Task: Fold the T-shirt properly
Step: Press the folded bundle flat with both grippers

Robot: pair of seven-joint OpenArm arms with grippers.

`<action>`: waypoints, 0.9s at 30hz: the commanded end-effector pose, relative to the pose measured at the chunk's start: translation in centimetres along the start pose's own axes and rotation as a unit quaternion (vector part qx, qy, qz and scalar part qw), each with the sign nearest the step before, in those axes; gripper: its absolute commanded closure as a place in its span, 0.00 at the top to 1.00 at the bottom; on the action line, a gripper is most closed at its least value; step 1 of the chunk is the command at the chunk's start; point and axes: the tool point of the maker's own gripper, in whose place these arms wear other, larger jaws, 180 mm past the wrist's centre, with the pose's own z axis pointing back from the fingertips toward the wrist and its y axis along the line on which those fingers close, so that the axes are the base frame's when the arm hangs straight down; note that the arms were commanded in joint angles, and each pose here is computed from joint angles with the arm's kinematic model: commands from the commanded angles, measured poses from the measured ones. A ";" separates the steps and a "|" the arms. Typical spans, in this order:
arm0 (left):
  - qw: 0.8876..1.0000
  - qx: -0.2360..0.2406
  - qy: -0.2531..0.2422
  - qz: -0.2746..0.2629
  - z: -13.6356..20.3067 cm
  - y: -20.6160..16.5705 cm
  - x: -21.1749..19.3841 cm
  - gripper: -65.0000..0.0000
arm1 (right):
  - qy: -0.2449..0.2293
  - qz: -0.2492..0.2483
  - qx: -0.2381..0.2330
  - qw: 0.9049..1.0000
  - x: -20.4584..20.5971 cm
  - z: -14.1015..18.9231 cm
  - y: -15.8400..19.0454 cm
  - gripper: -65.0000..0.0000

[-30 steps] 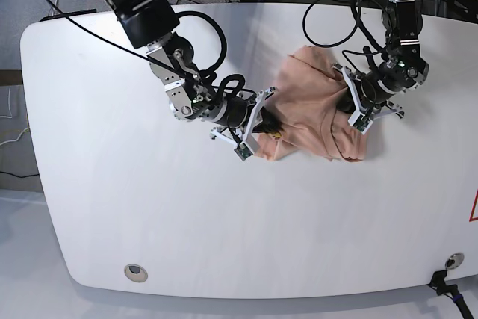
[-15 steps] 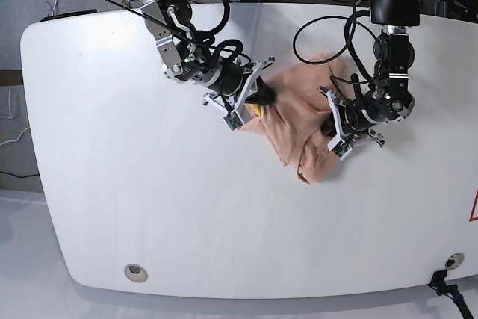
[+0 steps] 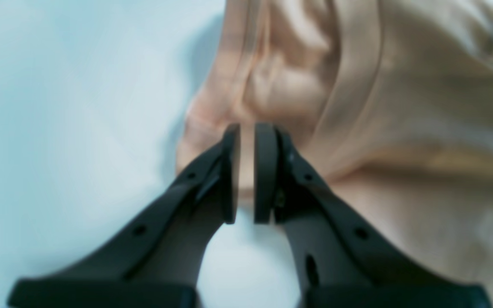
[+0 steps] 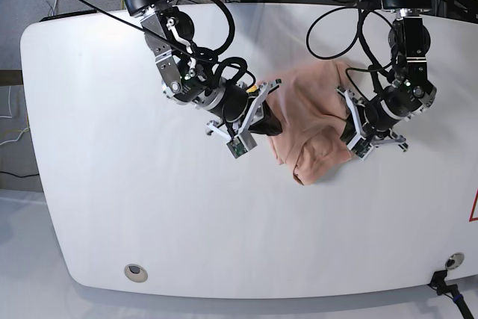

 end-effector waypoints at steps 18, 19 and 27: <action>0.996 -0.042 0.043 0.065 2.5 -7.1 -6.4 0.07 | 0.011 -0.007 0.000 1.000 3.1 -5.5 -3.1 0.00; 0.996 -0.039 0.042 0.065 2.2 -6.6 -6.2 0.07 | 0.008 -0.012 -0.001 1.000 2.8 -5.6 -3.3 0.00; 0.997 -0.024 0.033 0.065 -0.2 -3.0 -4.7 0.07 | 0.029 -0.046 -0.017 0.998 -2.5 -4.6 -4.3 0.00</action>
